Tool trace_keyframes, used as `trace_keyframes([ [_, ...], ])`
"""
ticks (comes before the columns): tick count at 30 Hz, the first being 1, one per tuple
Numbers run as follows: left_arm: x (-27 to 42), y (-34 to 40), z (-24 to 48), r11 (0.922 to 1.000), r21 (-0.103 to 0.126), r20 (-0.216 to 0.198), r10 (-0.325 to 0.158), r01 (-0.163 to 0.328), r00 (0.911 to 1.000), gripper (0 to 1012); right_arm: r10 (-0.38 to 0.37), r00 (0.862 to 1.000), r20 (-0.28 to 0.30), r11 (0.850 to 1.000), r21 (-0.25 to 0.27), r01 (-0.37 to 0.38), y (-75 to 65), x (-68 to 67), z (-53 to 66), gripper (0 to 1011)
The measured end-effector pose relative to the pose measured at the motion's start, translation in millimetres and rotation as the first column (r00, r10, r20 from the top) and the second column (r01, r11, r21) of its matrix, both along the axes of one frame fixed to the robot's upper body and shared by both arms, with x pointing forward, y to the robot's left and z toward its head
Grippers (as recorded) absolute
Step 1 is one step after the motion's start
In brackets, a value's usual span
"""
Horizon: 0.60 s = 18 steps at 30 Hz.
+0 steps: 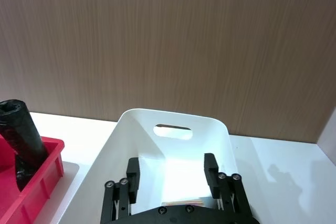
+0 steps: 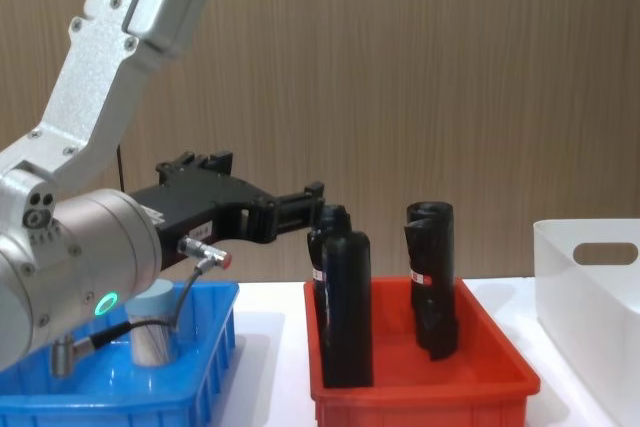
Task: Pick the cotton swabs from the blue box and place them into the white box.
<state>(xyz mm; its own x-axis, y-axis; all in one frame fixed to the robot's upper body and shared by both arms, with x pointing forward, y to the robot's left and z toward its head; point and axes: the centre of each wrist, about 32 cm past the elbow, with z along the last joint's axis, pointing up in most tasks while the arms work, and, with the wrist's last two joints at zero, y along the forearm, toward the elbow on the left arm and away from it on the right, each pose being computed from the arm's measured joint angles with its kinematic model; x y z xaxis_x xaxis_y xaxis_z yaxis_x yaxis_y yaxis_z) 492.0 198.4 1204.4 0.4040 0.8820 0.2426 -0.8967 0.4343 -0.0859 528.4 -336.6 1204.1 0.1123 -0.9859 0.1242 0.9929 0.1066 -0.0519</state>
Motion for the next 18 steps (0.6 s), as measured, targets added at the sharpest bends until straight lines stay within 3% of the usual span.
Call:
trace_keyframes([
  [9, 0.0, 0.0, 0.0, 1.0000, 0.000, 0.000, 0.000, 0.000, 1.0000, 1004, 0.013, 1.000, 0.020, 1.000, 0.023, -0.014, 3.5, -3.9, 0.4, 993],
  [18, 0.0, 0.0, 0.0, 1.0000, 0.000, 0.000, 0.000, 0.000, 1.0000, 1004, 0.025, 0.999, 0.035, 0.999, 0.039, -0.026, 5.9, -6.3, 1.7, 1002],
])
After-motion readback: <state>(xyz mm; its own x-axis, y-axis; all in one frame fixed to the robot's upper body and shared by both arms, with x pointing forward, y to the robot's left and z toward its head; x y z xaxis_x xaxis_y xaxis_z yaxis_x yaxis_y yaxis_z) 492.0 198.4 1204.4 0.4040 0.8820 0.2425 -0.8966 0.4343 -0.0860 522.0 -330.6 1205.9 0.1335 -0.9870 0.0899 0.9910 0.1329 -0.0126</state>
